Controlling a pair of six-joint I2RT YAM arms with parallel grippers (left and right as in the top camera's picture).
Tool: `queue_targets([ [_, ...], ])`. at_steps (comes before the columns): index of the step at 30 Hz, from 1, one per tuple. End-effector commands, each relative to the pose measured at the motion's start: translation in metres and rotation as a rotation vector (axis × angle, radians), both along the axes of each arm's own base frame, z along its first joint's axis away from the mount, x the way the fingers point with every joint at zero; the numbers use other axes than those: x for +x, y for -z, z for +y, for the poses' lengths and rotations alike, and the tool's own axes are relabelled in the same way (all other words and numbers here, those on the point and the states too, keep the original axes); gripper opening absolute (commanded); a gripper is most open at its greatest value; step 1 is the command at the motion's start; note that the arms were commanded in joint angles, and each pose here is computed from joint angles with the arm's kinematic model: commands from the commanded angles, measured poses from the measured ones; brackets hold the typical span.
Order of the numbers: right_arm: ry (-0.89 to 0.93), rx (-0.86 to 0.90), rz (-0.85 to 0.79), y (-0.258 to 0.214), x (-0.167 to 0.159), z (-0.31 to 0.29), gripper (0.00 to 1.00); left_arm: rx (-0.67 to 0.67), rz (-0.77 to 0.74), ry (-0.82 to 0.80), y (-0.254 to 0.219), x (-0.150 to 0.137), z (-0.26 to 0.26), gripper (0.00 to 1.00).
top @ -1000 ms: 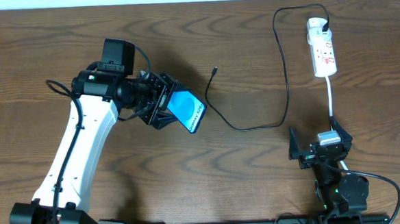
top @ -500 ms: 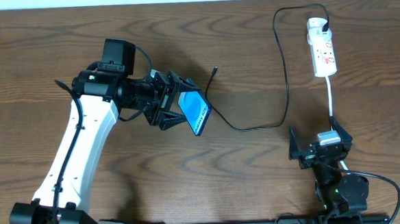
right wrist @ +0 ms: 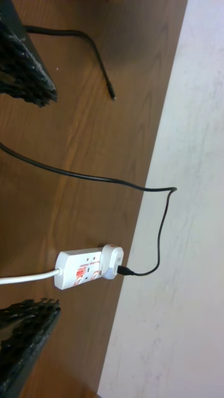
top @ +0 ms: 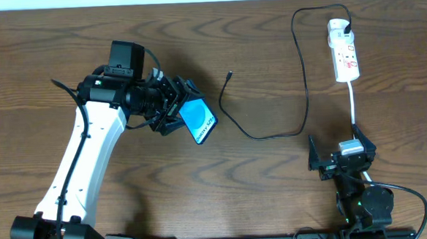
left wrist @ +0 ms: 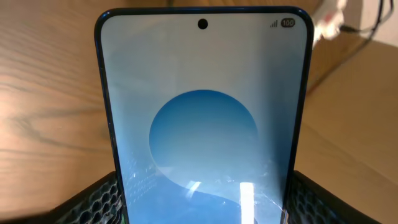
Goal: Plug charger to phone and switch on socket
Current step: 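Lift the phone with the left gripper and tilt it upright toward center, then move the right gripper from rest toward the phone held by the left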
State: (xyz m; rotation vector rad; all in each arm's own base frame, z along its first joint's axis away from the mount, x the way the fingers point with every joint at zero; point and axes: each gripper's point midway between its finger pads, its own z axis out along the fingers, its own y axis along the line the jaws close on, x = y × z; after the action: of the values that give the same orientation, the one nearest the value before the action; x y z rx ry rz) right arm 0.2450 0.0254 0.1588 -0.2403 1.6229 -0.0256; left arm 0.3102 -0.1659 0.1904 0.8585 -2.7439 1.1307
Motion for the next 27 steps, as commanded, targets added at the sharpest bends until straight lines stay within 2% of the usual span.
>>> queue_targets([
  [1, 0.003, -0.012, 0.000, 0.001, 0.000, 0.000, 0.99, 0.116, -0.073, -0.019, 0.003, 0.007, 0.016, 0.47],
  [3, -0.025, -0.009, -0.005, 0.000, -0.001, 0.005, 0.99, 0.157, -0.090, -0.031, 0.006, 0.011, 0.022, 0.47],
  [7, -0.192, 0.014, -0.016, -0.003, -0.007, 0.033, 0.99, 0.245, -0.115, -0.064, 0.012, 0.019, 0.036, 0.47],
  [11, -0.313, 0.121, 0.007, -0.006, -0.015, 0.053, 0.99, 0.324, -0.145, -0.095, 0.015, 0.027, 0.049, 0.47],
  [18, -0.353, 0.338, 0.080, -0.006, -0.020, 0.061, 0.99, 0.420, -0.192, -0.123, 0.017, 0.037, 0.065, 0.47],
  [20, -0.372, 0.417, 0.103, -0.008, -0.022, 0.065, 0.99, 0.438, -0.202, -0.131, 0.017, 0.039, 0.068, 0.47],
  [23, -0.407, 0.636, 0.149, -0.019, -0.025, 0.071, 0.99, 0.442, -0.229, -0.141, 0.014, 0.045, 0.069, 0.47],
  [27, -0.473, 0.887, 0.093, -0.060, -0.031, 0.073, 0.99, 0.433, -0.265, -0.151, 0.010, 0.053, 0.067, 0.47],
])
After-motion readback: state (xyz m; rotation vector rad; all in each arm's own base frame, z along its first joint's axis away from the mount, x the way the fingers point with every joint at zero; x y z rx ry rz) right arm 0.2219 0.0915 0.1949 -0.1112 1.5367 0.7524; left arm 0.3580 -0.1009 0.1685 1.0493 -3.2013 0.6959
